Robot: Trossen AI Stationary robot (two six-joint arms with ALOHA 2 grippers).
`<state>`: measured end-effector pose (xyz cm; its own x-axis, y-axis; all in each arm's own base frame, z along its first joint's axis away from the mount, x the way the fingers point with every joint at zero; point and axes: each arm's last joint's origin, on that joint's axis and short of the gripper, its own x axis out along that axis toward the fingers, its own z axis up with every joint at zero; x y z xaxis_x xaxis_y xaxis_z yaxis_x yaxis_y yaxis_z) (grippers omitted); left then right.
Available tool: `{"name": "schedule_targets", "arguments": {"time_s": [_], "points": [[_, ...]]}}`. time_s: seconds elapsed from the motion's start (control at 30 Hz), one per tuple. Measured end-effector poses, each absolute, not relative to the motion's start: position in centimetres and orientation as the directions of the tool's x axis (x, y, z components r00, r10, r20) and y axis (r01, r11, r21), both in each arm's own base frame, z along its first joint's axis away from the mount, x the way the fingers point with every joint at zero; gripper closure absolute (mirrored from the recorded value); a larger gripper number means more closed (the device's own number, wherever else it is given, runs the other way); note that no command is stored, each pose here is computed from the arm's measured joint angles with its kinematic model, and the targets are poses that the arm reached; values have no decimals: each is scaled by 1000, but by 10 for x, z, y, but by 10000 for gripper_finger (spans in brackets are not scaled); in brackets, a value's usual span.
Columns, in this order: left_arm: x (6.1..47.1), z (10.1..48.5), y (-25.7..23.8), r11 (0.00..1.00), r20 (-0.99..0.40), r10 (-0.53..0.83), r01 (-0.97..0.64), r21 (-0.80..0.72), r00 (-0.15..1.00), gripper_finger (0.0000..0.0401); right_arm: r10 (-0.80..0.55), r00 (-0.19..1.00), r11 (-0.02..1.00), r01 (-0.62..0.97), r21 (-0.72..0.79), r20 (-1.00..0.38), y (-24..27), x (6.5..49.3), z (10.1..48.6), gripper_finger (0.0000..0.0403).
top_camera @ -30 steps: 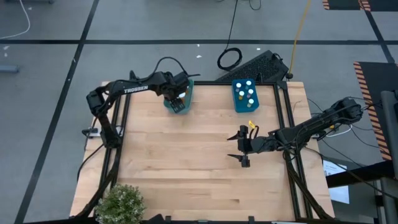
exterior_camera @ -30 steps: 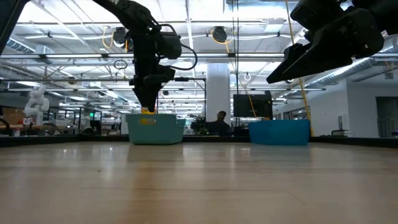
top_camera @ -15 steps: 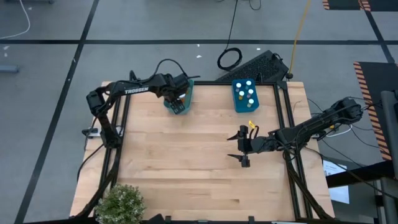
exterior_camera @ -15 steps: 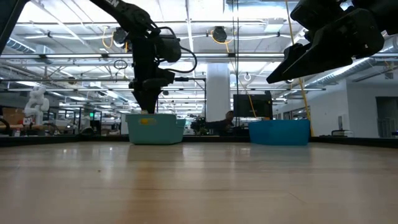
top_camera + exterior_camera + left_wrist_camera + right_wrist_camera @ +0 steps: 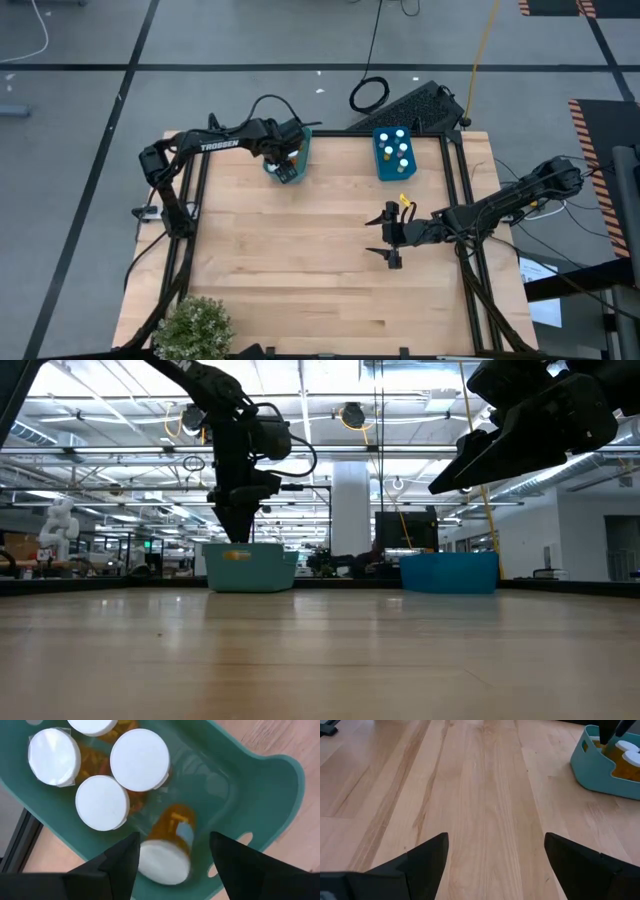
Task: Pick and place medicine bottles into bin by pill shape (circle, oval)
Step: Return to Home Position
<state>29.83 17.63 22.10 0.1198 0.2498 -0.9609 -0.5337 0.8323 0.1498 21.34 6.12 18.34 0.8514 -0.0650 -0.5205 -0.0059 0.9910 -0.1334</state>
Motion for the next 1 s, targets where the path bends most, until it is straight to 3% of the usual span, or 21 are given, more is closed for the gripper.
{"name": "schedule_targets", "arguments": {"time_s": [0.5, 0.77, 1.0], "points": [[302, 222, 178, 822, -950, 271, -551, 144, 155, 175, -64, 853, 991, -5, -132, -518, 61, 214, 184, 80], [302, 228, 174, 820, -944, 279, -554, 140, 176, 216, -65, 853, 991, -5, -133, -517, 61, 214, 184, 80], [302, 260, 157, 838, -895, 331, -530, 132, 301, 270, -83, 858, 990, 12, -141, -507, 58, 215, 185, 80]]}}
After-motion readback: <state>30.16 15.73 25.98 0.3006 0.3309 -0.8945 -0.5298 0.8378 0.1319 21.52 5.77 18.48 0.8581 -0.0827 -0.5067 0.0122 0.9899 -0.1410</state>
